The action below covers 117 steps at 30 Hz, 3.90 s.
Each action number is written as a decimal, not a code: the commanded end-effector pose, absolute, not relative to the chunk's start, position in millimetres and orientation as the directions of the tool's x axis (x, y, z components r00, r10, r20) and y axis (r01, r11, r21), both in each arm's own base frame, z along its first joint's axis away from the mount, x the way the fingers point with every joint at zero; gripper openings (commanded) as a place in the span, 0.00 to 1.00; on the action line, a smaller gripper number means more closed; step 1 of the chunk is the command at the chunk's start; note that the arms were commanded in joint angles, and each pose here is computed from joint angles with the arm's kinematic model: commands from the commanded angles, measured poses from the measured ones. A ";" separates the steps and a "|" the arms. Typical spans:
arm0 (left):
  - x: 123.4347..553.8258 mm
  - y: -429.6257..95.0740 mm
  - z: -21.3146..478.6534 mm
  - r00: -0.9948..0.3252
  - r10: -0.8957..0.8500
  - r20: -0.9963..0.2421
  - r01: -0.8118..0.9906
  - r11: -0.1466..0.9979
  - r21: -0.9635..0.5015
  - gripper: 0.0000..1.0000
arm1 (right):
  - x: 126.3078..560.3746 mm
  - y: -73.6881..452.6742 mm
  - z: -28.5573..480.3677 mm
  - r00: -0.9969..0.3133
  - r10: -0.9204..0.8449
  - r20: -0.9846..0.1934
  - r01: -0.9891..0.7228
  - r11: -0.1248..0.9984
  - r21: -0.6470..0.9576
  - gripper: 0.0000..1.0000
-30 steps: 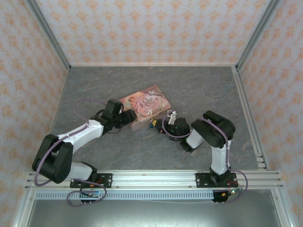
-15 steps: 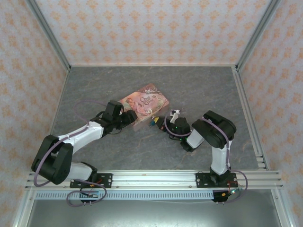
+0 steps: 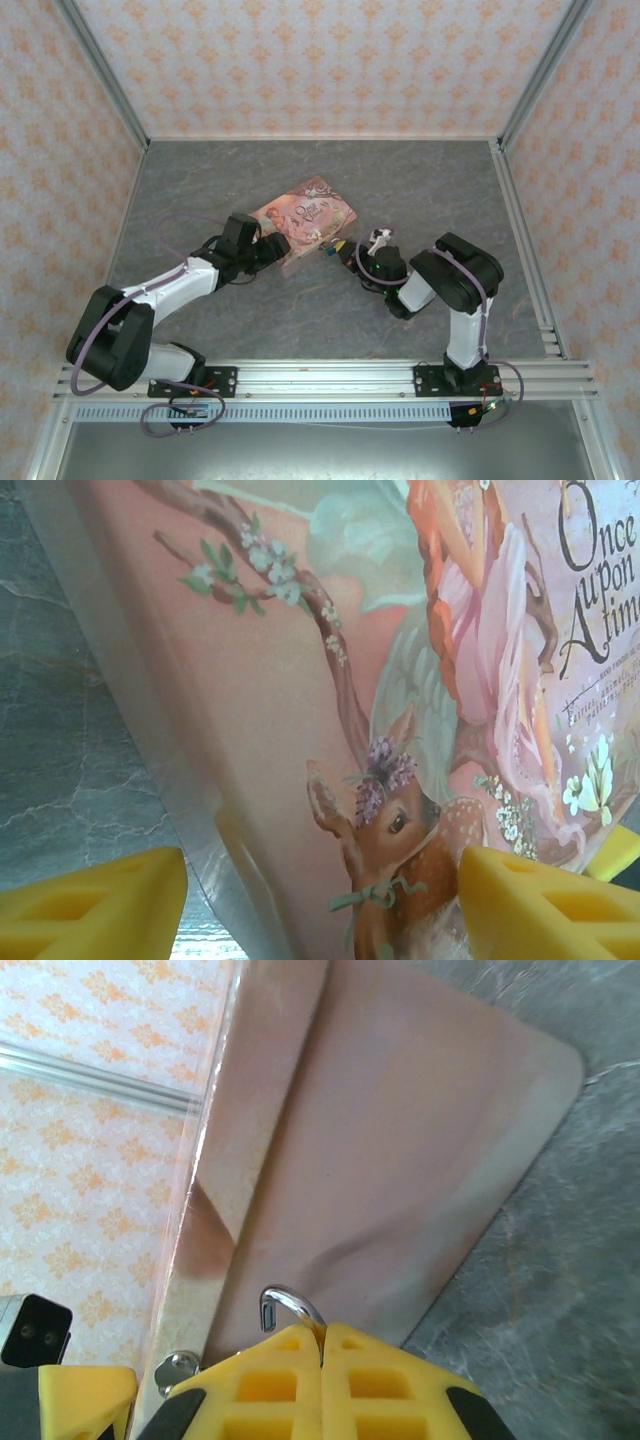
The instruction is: Unlock the padlock with the key
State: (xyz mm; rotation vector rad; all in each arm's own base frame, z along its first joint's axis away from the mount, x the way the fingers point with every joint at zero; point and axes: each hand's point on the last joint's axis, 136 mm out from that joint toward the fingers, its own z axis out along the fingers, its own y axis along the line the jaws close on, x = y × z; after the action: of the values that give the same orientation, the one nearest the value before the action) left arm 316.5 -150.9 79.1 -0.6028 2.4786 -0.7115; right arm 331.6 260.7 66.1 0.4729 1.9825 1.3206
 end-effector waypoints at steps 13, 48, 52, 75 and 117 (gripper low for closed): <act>302.8 -105.9 149.9 -0.647 -0.543 -0.536 -0.266 0.819 -0.508 0.94 | 299.7 221.2 110.0 -0.700 0.528 -0.480 -0.081 0.609 0.789 0.00; 297.3 -58.0 230.5 -0.410 -0.385 -0.827 -0.174 0.923 -0.344 1.00 | 207.5 186.3 71.4 -0.986 0.073 -0.149 0.039 0.975 0.218 0.00; 296.2 -57.5 228.0 -0.420 -0.378 -0.825 -0.175 0.926 -0.335 1.00 | 214.6 194.0 59.8 -0.989 0.055 -0.138 0.025 0.977 0.210 0.00; 302.7 -63.1 227.1 -0.442 -0.371 -0.817 -0.166 0.929 -0.332 1.00 | 230.6 202.5 50.8 -0.983 0.045 -0.176 0.008 0.978 0.210 0.07; 291.0 26.0 243.8 -0.238 -0.258 -0.936 -0.504 0.857 -0.108 1.00 | 274.8 8.7 190.0 -0.333 -0.001 -0.943 0.260 0.961 -0.093 0.99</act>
State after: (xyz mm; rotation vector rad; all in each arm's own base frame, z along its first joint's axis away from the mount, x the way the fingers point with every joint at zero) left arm 290.4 14.8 242.1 -0.5669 1.8684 0.1810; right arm 265.9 19.2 170.8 0.1348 2.0203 -0.2273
